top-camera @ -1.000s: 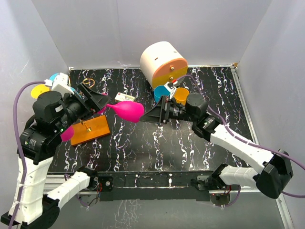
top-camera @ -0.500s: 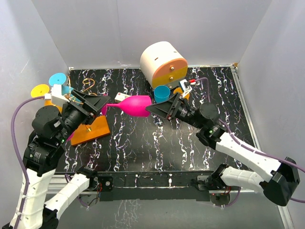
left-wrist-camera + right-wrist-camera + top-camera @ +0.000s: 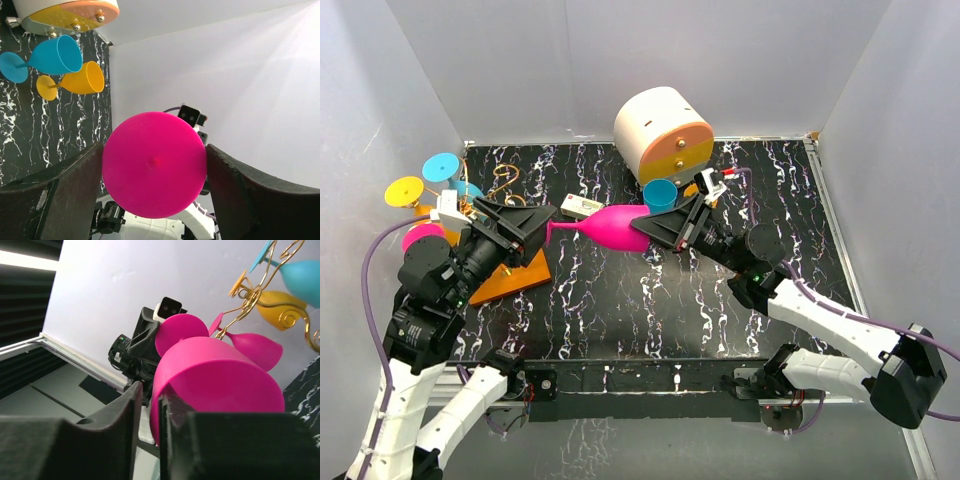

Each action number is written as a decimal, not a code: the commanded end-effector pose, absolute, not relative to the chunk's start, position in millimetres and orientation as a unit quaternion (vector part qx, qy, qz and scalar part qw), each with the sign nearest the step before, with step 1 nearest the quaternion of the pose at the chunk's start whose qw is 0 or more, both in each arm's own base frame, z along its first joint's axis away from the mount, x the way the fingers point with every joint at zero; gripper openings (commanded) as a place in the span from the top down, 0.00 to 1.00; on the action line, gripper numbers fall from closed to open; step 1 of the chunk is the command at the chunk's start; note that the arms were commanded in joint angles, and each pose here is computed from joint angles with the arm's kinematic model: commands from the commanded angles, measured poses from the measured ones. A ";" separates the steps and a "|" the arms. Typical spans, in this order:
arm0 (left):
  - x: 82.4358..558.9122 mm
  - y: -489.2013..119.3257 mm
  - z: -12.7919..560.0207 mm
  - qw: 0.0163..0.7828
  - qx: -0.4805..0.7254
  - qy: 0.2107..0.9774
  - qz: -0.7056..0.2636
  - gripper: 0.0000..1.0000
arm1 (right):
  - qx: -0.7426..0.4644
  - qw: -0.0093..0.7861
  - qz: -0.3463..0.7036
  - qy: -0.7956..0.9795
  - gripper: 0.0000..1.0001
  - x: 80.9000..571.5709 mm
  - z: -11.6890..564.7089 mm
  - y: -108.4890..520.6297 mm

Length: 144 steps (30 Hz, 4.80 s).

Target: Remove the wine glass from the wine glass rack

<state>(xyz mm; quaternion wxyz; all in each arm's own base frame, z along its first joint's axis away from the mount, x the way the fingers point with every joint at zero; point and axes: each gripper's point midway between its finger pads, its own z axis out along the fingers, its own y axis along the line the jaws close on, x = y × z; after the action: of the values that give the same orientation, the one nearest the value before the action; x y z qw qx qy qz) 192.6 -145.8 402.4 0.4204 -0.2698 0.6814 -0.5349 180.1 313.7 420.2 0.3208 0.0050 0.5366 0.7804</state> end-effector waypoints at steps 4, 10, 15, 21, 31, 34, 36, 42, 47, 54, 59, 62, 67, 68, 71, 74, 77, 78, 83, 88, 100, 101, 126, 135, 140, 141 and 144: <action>177.3 -142.6 412.3 0.420 -0.266 0.671 -0.550 0.24 | 0.005 0.304 0.824 0.479 1.00 155.3 452.1 292.2; 170.8 -136.9 409.2 0.425 -0.261 0.690 -0.524 0.01 | 0.029 0.367 0.780 0.507 1.00 160.2 445.5 274.0; 167.1 -127.2 410.8 0.440 -0.258 0.708 -0.488 0.01 | 0.132 0.514 0.575 0.623 1.00 210.5 416.6 220.8; 163.8 -115.9 417.6 0.463 -0.256 0.714 -0.459 0.01 | 0.305 0.689 0.173 0.634 1.00 244.0 405.0 55.3; 166.0 -115.0 414.5 0.462 -0.258 0.719 -0.451 0.01 | 0.217 0.712 -0.188 0.640 1.00 249.4 449.6 -0.5; 166.8 -116.6 414.5 0.460 -0.257 0.719 -0.453 0.01 | 0.171 0.693 -0.239 0.658 1.00 266.7 445.6 11.2; 166.8 -117.4 414.8 0.458 -0.255 0.720 -0.454 0.01 | 0.145 0.682 -0.237 0.677 1.00 279.9 442.2 22.3; 163.6 -113.9 413.7 0.459 -0.259 0.722 -0.448 0.01 | 0.064 0.622 -0.167 0.762 1.00 324.6 412.1 50.2; 161.9 -112.0 412.6 0.460 -0.262 0.723 -0.445 0.01 | 0.049 0.560 -0.102 0.821 1.00 345.6 376.0 69.6; 159.5 -110.4 415.4 0.462 -0.259 0.725 -0.441 0.01 | 0.050 0.482 -0.097 0.869 1.00 359.3 320.4 73.3; 159.2 -108.8 414.8 0.465 -0.257 0.727 -0.435 0.01 | 0.048 0.436 -0.052 0.897 1.00 363.4 287.7 82.6; 159.0 -107.1 416.6 0.469 -0.257 0.727 -0.431 0.01 | 0.053 0.410 -0.037 0.910 1.00 364.5 270.3 84.7; 159.0 -104.6 415.6 0.472 -0.257 0.731 -0.422 0.01 | 0.059 0.379 -0.008 0.923 1.00 367.2 252.0 89.0; 159.1 -104.1 414.8 0.472 -0.257 0.731 -0.420 0.01 | 0.061 0.373 -0.004 0.926 1.00 368.0 247.2 89.4; 159.8 -104.1 413.7 0.472 -0.257 0.732 -0.419 0.01 | 0.060 0.352 0.002 0.934 1.00 369.9 230.0 90.3; 160.6 -105.2 413.5 0.471 -0.255 0.733 -0.420 0.01 | 0.063 0.332 0.006 0.941 1.00 373.4 214.0 90.3; 161.4 -105.2 412.0 0.470 -0.255 0.735 -0.417 0.01 | 0.065 0.325 0.006 0.944 1.00 377.9 205.6 89.5; 161.7 -105.2 411.9 0.471 -0.255 0.735 -0.417 0.01 | 0.065 0.323 0.007 0.944 1.00 379.5 203.3 90.0; 161.6 -104.7 411.9 0.472 -0.254 0.735 -0.415 0.01 | 0.063 0.309 0.018 0.949 1.00 383.4 190.4 93.8; 160.7 -102.8 413.0 0.475 -0.255 0.735 -0.412 0.01 | 0.065 0.301 0.015 0.951 1.00 387.4 180.6 91.3; 158.7 -101.4 412.1 0.474 -0.257 0.736 -0.410 0.01 | 0.061 0.292 0.012 0.954 0.97 394.4 167.6 90.8; 158.9 -101.2 411.6 0.474 -0.258 0.736 -0.409 0.01 | 0.060 0.291 0.012 0.955 0.95 394.5 166.5 91.2; 163.1 -73.9 437.1 0.531 -0.232 0.749 -0.321 0.01 | 0.020 0.487 0.143 0.861 0.14 379.1 338.6 112.7; 156.9 -6.2 450.8 0.583 -0.241 0.765 -0.129 0.01 | -0.104 0.566 0.349 0.739 0.02 311.3 397.3 171.6; 145.5 30.8 452.9 0.595 -0.256 0.761 -0.032 0.01 | -0.129 0.547 0.362 0.743 0.02 301.6 388.4 188.8; 142.4 38.1 454.5 0.597 -0.259 0.759 -0.013 0.01 | -0.136 0.547 0.360 0.744 0.02 300.1 387.3 192.5; 132.6 59.6 453.6 0.593 -0.272 0.757 0.047 0.01 | -0.155 0.548 0.352 0.743 0.02 294.4 386.5 202.9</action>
<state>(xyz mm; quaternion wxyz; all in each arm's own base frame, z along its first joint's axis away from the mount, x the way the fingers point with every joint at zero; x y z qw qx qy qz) 146.4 18.5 460.5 0.6001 -0.2588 0.7527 -0.0790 301.8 184.9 363.5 0.5161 -0.1108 0.7781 0.3404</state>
